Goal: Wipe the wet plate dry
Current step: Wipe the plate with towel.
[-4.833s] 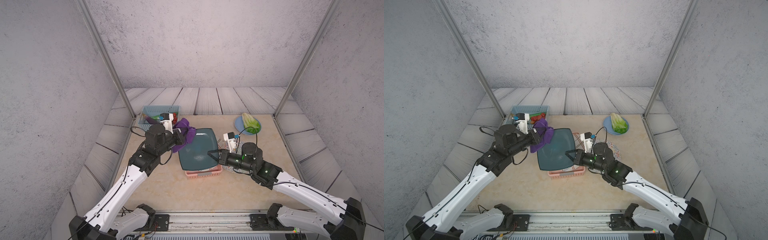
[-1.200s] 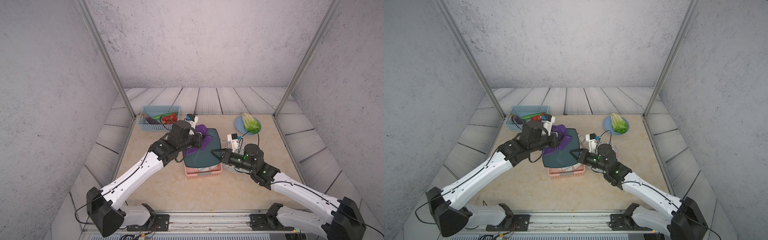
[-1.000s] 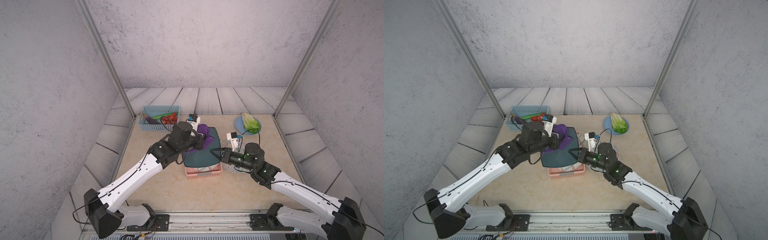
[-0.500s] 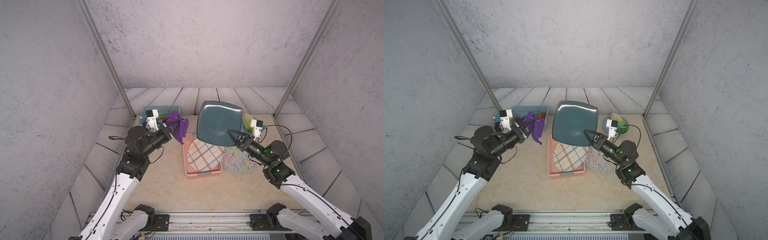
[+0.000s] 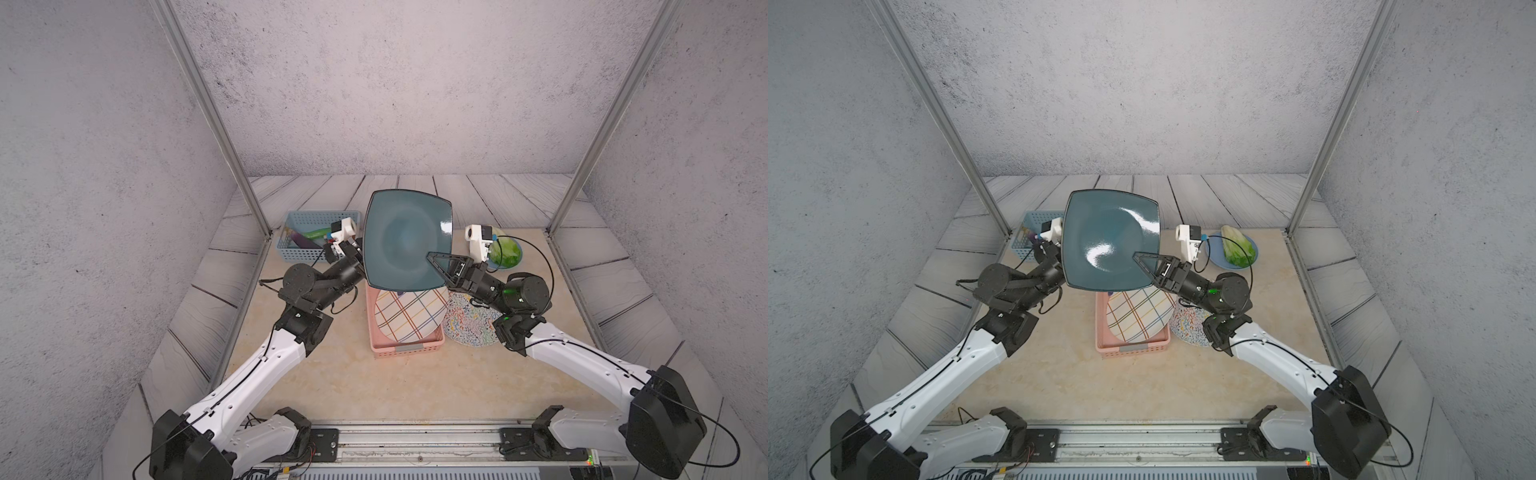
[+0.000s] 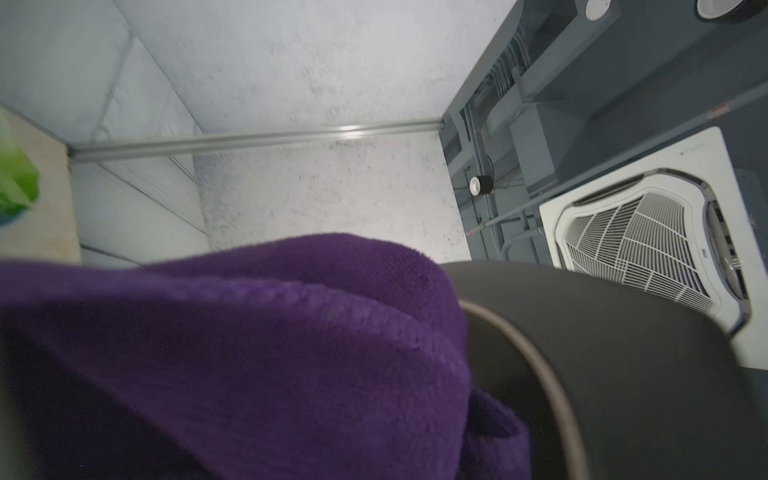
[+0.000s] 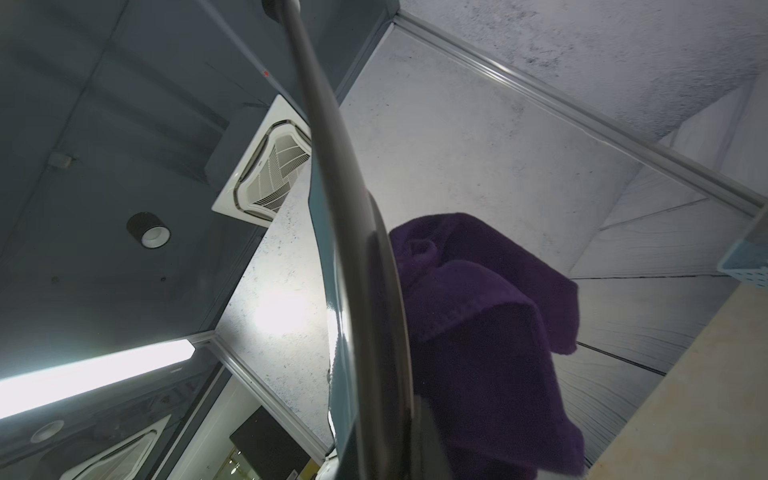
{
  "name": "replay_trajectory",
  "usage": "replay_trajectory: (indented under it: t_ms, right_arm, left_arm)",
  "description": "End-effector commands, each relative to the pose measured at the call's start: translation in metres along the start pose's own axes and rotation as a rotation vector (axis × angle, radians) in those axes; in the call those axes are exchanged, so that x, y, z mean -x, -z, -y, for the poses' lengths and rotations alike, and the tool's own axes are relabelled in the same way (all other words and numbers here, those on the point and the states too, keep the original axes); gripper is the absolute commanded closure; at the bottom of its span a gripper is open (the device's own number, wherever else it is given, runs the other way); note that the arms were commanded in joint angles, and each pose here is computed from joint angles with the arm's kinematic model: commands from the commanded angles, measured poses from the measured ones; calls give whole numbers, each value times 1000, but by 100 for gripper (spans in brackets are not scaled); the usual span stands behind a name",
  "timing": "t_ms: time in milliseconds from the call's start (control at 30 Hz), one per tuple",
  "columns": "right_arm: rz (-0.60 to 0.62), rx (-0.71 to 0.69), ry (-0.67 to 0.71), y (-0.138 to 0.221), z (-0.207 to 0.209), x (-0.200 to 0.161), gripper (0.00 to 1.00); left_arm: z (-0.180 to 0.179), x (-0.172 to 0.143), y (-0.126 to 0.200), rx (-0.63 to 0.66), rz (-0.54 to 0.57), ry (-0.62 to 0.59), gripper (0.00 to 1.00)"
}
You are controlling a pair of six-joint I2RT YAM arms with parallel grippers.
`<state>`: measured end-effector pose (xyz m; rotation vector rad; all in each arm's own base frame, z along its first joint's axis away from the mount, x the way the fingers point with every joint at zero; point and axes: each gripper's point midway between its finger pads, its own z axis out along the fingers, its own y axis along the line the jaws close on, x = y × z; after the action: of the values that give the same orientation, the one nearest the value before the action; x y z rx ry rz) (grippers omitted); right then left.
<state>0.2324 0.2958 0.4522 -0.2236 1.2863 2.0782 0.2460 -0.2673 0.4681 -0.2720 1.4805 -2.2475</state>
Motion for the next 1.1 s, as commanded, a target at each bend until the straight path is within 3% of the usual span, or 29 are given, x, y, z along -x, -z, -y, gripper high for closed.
replay_trajectory:
  t_ms: [0, 100, 200, 333, 467, 533, 600, 667, 767, 833, 933, 967, 1067]
  right_arm:
    - [131, 72, 91, -2, -29, 40, 100]
    - [175, 41, 105, 12, -27, 51, 100]
    - [64, -21, 107, 11, -18, 22, 100]
    - [19, -28, 133, -2, -19, -10, 100]
    - [82, -32, 164, -7, -25, 19, 100]
    - [143, -94, 169, 3, -16, 44, 100]
    - [215, -158, 165, 23, -6, 68, 100]
    - [282, -229, 184, 50, 2, 87, 100]
    - [357, -435, 249, 97, 17, 100, 100]
    - [381, -670, 309, 135, 33, 95, 100]
    - [469, -1026, 362, 201, 48, 90, 100]
    - [529, -1192, 367, 238, 53, 86, 100]
    - [607, -1371, 373, 290, 63, 73, 100]
  left_arm:
    - [43, -35, -2, -155, -96, -58, 100]
    - [66, -15, 13, -185, -42, -99, 100]
    - [80, -3, 23, -178, 2, -151, 100]
    - [60, -11, 10, -149, -31, -143, 100]
    - [13, -31, -6, -104, -116, -77, 100]
    - [2, -26, 1, -110, -86, -64, 100]
    - [4, -18, 18, -90, -47, -104, 100]
    - [1, -4, 37, 10, 2, -191, 100]
    - [-15, 19, 78, 333, 133, -450, 100]
    - [-24, 25, 108, 538, 178, -579, 100]
    - [-34, 33, 122, 612, 180, -605, 100]
    - [-40, 37, 124, 626, 179, -583, 100]
    - [-59, 45, 127, 644, 183, -526, 100]
